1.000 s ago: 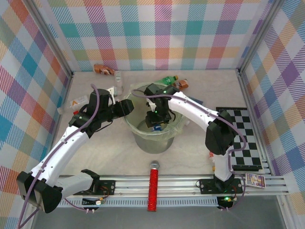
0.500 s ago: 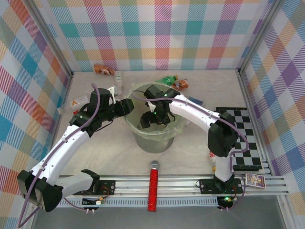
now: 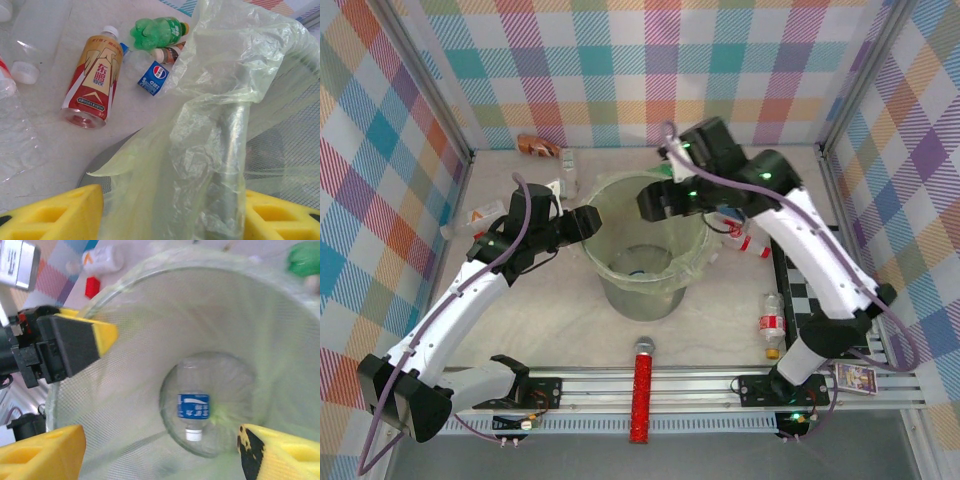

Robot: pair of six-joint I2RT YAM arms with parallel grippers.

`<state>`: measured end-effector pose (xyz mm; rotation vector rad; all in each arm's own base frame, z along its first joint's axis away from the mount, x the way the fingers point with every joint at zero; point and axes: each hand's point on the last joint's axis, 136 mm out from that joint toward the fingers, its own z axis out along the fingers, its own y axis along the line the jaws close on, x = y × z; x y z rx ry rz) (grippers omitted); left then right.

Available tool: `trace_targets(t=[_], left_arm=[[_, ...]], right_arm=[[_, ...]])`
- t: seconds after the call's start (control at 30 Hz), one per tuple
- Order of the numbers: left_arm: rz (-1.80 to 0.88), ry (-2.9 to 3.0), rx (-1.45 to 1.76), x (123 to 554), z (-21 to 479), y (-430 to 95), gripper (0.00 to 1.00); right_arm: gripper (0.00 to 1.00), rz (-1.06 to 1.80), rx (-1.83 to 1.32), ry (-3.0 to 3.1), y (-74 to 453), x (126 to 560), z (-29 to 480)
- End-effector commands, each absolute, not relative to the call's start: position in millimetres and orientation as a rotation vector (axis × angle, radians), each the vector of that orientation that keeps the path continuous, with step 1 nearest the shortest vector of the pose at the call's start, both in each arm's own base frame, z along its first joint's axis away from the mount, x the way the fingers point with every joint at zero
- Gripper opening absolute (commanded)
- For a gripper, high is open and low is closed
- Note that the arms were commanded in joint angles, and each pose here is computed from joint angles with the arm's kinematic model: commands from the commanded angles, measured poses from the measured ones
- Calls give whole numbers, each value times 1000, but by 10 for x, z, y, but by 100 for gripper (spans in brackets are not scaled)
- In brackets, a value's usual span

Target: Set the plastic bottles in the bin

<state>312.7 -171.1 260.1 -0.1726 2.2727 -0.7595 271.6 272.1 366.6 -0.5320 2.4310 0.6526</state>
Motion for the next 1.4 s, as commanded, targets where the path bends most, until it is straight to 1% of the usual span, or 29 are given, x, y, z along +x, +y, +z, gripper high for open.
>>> trace_targets(t=[0.0, 0.07, 0.2, 0.27, 0.37, 0.47, 0.57, 0.7, 0.9, 1.07, 1.2, 1.3, 1.37], left_arm=[[-681, 2357, -163, 3101, 2387, -1683, 60], [-678, 2362, -161, 3104, 2380, -1682, 60], [-707, 2355, -141, 3102, 2401, -1729, 61], [-720, 2358, -139, 3102, 2399, -1748, 61], [-719, 2353, -140, 3112, 2414, -1747, 61], [-748, 2353, -125, 3109, 2416, -1787, 61], [-799, 2353, -110, 3095, 2433, -1854, 61], [-802, 2342, -108, 3100, 2463, -1852, 62], [-795, 2345, -108, 3096, 2461, -1836, 62], [-797, 2339, -109, 3080, 2466, -1829, 62], [-798, 2341, -106, 3071, 2467, -1828, 61], [-797, 2337, -111, 3075, 2473, -1824, 61], [-796, 2336, -113, 3073, 2476, -1819, 61]], right_arm=[[80, 438, -378, 2577, 2073, 2697, 3436], [81, 392, -264, 2607, 1746, 2668, 3400], [83, 147, 66, 2708, 878, 2496, 3174], [83, 44, 221, 2780, 527, 2368, 2933], [86, -12, 404, 2926, 260, 2128, 2436], [91, -73, 506, 3076, 192, 1856, 1976], [92, -70, 591, 3192, 234, 1638, 1629], [92, -54, 687, 3283, 299, 1486, 1263], [92, -67, 701, 3345, 323, 1489, 904], [91, -56, 723, 3352, 320, 1573, 679], [92, -95, 696, 3357, 287, 1628, 569], [91, -33, 670, 3356, 347, 1692, 475], [91, 58, 656, 3354, 457, 1723, 449]])
